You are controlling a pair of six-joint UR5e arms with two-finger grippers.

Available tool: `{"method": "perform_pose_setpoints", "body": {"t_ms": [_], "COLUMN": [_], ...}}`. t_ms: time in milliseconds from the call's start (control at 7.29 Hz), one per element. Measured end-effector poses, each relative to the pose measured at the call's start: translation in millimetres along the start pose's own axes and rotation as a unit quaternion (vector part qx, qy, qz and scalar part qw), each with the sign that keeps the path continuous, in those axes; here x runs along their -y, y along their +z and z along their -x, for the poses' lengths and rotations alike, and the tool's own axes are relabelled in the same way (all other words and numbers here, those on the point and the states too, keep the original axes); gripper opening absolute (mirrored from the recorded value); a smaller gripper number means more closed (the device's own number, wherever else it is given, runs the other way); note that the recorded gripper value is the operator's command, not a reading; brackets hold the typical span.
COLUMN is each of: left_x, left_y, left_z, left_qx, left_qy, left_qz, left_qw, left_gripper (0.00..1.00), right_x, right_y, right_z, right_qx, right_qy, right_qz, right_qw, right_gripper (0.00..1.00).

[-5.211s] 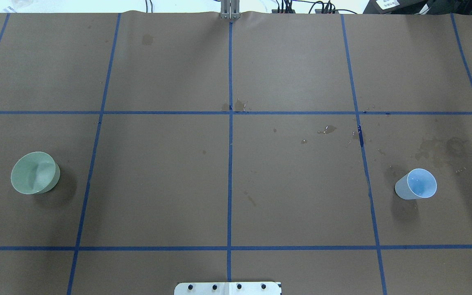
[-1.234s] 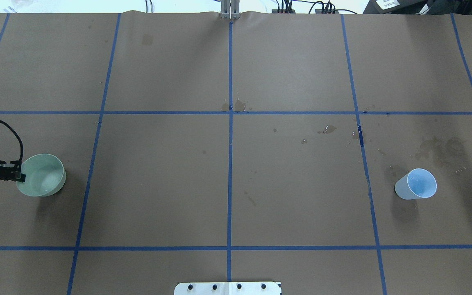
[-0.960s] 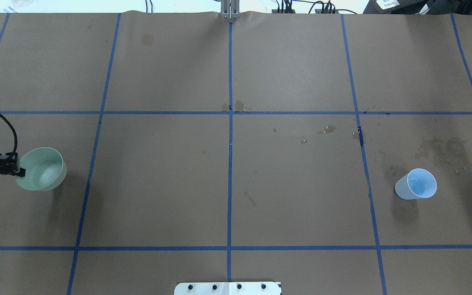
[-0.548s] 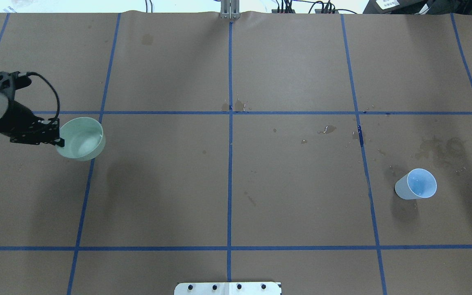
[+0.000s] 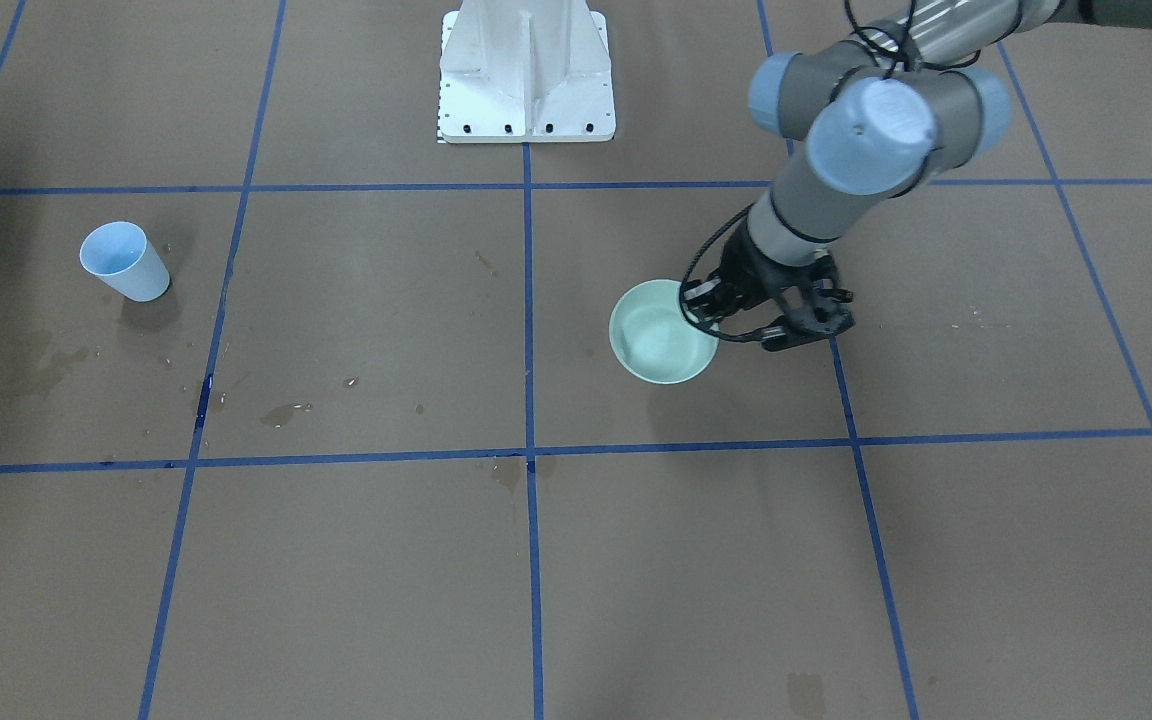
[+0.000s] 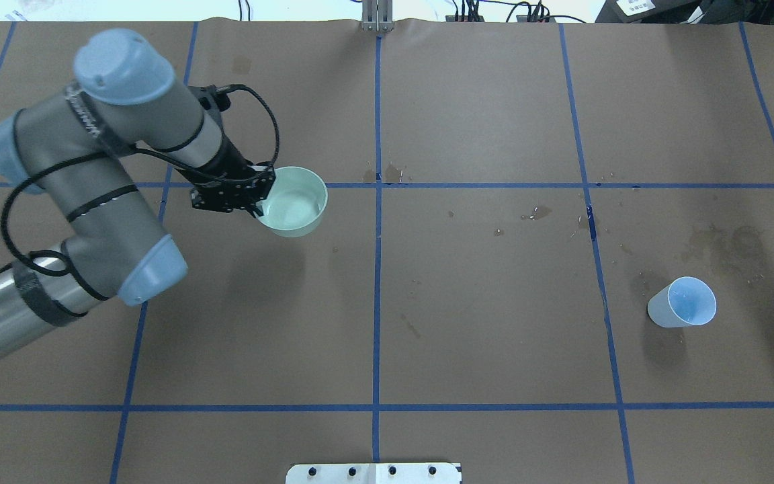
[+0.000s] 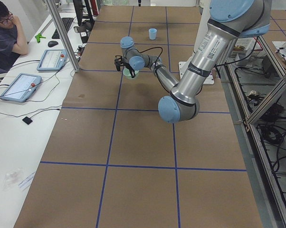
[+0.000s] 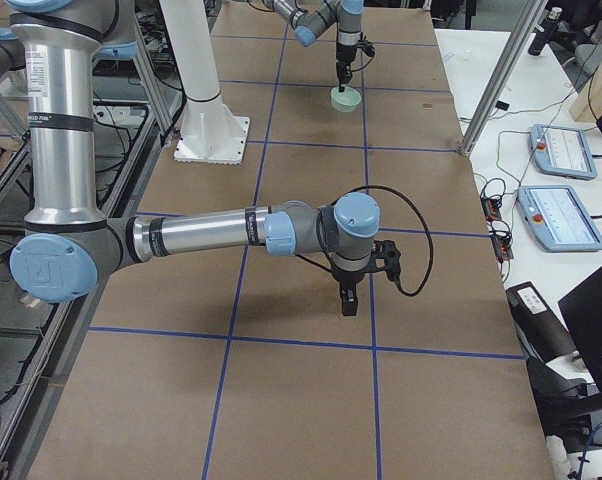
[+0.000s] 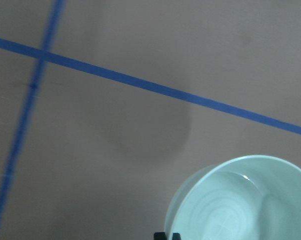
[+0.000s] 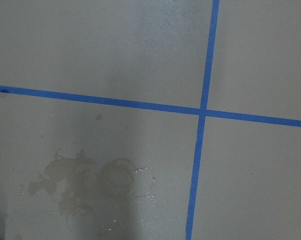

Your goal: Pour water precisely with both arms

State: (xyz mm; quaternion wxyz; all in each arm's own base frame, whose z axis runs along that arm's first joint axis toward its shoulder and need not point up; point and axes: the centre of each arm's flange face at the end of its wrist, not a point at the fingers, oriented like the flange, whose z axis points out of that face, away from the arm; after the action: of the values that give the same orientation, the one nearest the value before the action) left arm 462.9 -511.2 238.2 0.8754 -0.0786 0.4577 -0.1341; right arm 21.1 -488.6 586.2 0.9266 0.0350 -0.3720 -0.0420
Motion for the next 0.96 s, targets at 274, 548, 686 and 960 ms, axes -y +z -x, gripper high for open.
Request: {"method": "perform_pose_setpoints", "body": {"t_ms": [274,548,686,960], "left_x": [-26,-30,-29,-28], "left_y": [41,68,74,77], "left_z": [-72,-89,-91,-92], "left_qx": [0.01,0.007,0.005,0.004], "left_qy": [-0.013,-0.011,-0.01,-0.008], "left_qz": [-0.011,-0.018,-0.019,-0.019], "left_qw": [0.9998,0.9998,0.9998,0.9998], "left_gripper": [0.0,0.0,0.32,1.0], "right_x": [-1,-1,-1,-1], "right_y": [1,1,0,0], "right_z": [-1,-1,0,1], "right_qx": [0.0,0.002,0.004,0.006], "right_qy": [0.001,0.001,0.001,0.001], "right_qz": [0.001,0.001,0.001,0.001], "right_qw": [1.0,1.0,1.0,1.0], "right_gripper": [1.0,1.0,1.0,1.0]}}
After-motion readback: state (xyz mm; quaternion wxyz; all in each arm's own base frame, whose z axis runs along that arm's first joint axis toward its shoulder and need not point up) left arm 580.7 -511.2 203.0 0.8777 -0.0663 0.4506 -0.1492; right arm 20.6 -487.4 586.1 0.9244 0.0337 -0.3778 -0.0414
